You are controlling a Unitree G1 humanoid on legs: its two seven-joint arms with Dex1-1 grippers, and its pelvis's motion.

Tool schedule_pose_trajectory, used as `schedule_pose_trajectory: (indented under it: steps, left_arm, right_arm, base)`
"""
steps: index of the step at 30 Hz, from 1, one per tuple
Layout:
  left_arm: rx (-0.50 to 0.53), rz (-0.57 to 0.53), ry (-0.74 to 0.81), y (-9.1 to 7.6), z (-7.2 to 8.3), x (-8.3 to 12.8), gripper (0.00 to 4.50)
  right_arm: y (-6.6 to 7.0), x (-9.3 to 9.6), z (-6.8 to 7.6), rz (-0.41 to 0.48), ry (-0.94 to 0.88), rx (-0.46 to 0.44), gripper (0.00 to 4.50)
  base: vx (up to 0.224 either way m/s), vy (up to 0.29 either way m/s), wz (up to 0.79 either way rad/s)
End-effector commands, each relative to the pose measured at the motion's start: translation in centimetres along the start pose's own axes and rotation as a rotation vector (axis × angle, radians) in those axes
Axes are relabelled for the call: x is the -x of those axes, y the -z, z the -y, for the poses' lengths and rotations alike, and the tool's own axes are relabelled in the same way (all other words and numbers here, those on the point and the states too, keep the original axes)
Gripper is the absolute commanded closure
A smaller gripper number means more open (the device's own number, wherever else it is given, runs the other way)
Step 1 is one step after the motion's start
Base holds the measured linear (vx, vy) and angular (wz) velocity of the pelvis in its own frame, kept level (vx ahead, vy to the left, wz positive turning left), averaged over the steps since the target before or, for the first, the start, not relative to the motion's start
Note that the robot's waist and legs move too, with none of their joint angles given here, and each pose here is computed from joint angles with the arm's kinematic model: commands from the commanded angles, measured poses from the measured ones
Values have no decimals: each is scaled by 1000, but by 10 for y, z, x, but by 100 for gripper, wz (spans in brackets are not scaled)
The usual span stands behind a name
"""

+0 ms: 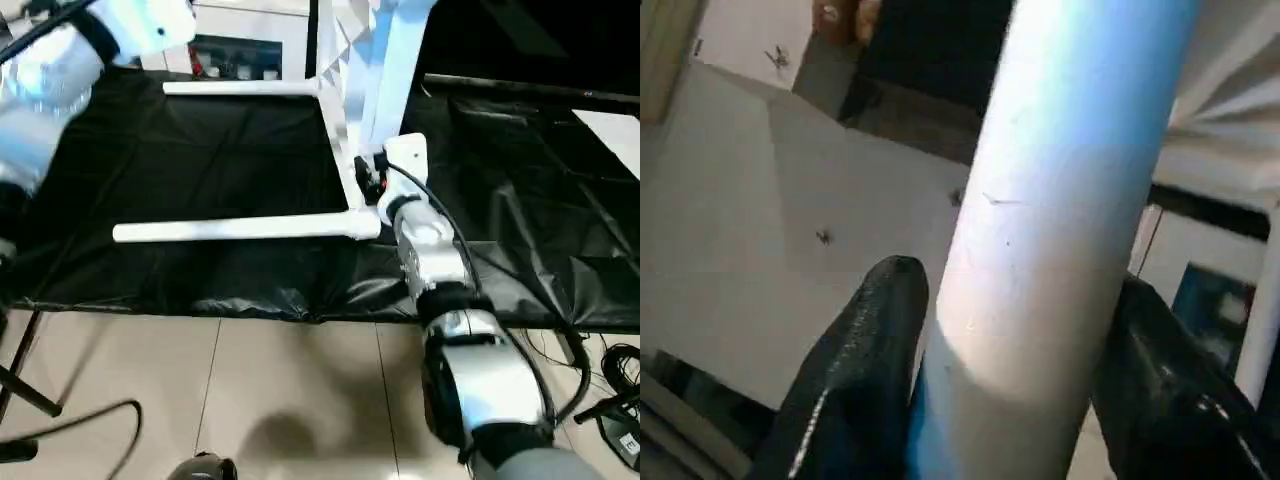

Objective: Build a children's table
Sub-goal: Flip table

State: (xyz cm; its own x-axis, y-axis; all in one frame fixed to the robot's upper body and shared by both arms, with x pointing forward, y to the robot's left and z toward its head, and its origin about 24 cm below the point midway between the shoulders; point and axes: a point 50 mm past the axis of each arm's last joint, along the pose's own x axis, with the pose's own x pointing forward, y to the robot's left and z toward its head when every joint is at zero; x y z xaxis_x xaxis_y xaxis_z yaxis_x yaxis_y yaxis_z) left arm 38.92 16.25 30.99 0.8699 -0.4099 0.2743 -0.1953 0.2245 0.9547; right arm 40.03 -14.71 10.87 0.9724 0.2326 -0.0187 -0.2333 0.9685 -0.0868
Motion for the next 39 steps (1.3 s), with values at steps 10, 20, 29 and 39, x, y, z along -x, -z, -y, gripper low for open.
schedule_pose_trajectory:
  steps: [10,20,29,39]
  left_arm:
    - [-8,-60,70,10,9,-4,253]
    - [21,-60,55,18,10,0,255]
    - [-15,-42,64,21,2,3,259]
    - [-44,6,43,21,-10,10,265]
  right_arm:
    - [-33,-14,-12,124,82,9,188]
    - [-30,-9,-12,194,111,40,114]
    - [-30,-12,-3,130,181,112,109]
    - [-33,-15,-8,134,136,30,109]
  base:
    - [0,0,0]
    - [0,0,0]
    - [0,0,0]
    - [0,0,0]
